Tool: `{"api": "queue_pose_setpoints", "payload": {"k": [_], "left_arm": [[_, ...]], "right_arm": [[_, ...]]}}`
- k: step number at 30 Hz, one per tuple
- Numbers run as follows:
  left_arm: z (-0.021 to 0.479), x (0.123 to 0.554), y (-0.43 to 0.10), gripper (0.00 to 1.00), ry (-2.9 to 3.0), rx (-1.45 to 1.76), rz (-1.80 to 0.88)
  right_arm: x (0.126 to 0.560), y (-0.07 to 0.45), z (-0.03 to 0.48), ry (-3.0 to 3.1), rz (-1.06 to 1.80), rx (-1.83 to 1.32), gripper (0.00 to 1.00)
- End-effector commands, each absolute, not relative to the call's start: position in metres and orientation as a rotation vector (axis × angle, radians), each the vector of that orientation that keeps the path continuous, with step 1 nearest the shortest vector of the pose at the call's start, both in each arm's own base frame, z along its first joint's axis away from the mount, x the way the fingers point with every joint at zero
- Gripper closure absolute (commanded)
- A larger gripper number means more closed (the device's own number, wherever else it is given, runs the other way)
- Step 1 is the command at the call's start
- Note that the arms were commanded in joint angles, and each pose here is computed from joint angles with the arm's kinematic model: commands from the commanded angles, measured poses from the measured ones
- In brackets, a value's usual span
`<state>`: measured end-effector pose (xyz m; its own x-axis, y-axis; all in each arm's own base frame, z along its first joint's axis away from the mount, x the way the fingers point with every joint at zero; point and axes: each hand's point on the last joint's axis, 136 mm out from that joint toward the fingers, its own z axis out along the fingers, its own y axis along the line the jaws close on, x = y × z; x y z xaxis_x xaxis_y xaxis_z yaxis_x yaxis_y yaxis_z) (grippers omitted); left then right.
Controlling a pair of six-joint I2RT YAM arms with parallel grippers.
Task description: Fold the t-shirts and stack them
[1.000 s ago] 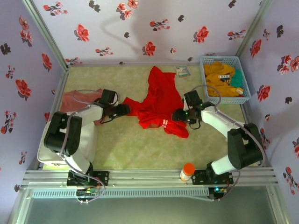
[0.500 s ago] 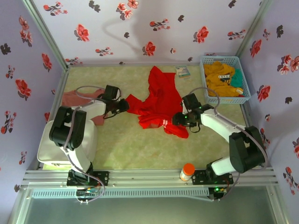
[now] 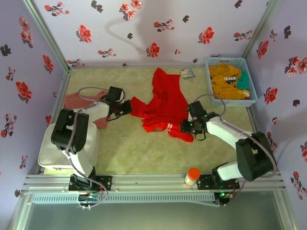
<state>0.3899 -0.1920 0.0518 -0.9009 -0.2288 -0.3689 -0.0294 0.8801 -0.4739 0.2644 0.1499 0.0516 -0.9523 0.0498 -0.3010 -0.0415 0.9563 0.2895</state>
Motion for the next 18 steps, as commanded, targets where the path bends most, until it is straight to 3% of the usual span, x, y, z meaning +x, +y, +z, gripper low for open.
{"api": "queue_pose_setpoints", "payload": {"k": [1, 5, 13, 18], "left_arm": [[0.070, 0.393, -0.195, 1.00, 2.608, -0.152, -0.645], [0.088, 0.391, -0.194, 1.00, 2.605, -0.133, -0.641], [0.125, 0.390, -0.177, 1.00, 2.580, -0.099, -0.576], [0.122, 0.394, -0.165, 1.00, 2.588, -0.122, -0.549]], "right_arm": [[0.281, 0.144, 0.078, 2.661, 0.365, 0.024, 0.85], [0.283, 0.142, 0.123, 2.532, 0.383, -0.019, 1.00], [0.265, 0.159, 0.169, 2.472, 0.470, -0.166, 1.00], [0.231, 0.212, 0.186, 2.450, 0.651, -0.465, 1.00]]}}
